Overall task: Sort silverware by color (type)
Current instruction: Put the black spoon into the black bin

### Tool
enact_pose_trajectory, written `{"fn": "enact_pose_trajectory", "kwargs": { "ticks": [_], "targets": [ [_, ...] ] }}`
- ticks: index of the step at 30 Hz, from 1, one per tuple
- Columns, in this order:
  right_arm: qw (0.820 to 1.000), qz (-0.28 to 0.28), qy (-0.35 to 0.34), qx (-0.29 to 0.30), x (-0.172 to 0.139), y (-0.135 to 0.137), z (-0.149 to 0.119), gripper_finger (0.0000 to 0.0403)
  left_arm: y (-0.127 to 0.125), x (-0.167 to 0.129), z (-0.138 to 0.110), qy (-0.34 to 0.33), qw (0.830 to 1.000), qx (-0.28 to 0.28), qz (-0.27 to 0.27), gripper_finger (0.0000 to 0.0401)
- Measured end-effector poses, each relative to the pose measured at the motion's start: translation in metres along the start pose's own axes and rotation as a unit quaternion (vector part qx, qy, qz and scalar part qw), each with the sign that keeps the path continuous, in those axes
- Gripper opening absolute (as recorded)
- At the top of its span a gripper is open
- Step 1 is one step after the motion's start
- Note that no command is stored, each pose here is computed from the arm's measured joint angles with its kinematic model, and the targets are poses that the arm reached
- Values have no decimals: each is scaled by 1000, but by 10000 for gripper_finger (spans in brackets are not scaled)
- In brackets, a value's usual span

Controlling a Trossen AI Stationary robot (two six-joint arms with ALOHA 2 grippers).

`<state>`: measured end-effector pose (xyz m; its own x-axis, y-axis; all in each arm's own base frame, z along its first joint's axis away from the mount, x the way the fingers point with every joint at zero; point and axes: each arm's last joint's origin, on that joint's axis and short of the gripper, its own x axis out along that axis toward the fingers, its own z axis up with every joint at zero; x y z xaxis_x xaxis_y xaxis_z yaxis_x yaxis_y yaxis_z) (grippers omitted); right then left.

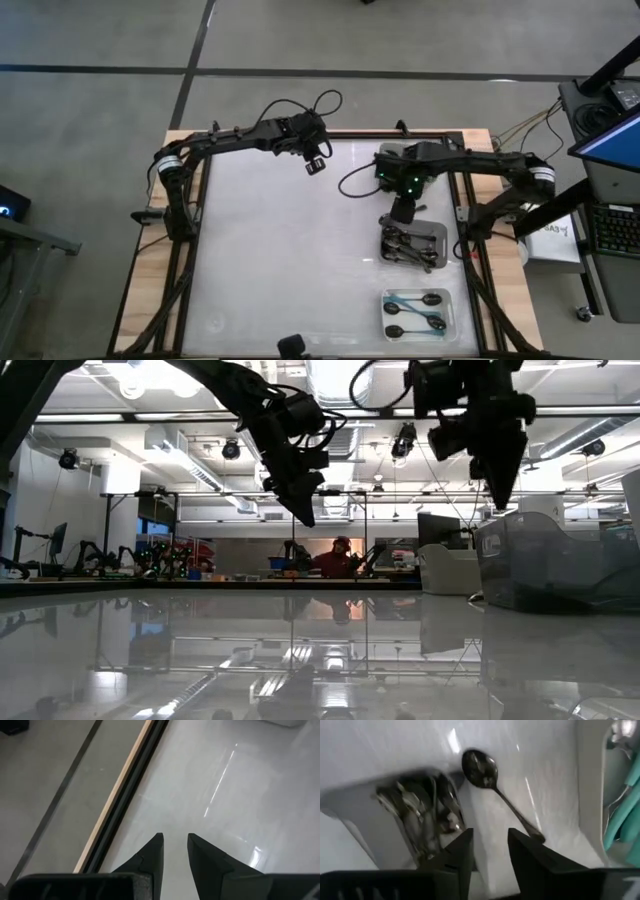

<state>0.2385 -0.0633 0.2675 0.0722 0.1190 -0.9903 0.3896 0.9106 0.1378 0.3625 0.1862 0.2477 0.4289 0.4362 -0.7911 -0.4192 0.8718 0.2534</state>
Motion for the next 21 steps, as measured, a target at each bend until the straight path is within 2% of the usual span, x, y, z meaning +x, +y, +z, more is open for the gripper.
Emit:
{"fn": "enact_pose_trajectory", "kwargs": {
  "ticks": [5, 10, 18, 21],
  "targets": [
    [996, -5, 46, -70, 20, -2, 9, 122, 0, 2, -2, 6, 1000, 8, 0, 71],
    [990, -45, 81, -102, 38, -7, 18, 109, -1, 7, -5, 15, 1000, 9, -1, 71],
    [989, -42, 97, -107, 48, -20, 20, 83, -4, 22, -11, 42, 999, 14, -6, 71],
    [992, -16, 84, -92, 54, -27, 17, 84, -4, 25, -12, 47, 999, 14, -2, 71]
  ]
}}
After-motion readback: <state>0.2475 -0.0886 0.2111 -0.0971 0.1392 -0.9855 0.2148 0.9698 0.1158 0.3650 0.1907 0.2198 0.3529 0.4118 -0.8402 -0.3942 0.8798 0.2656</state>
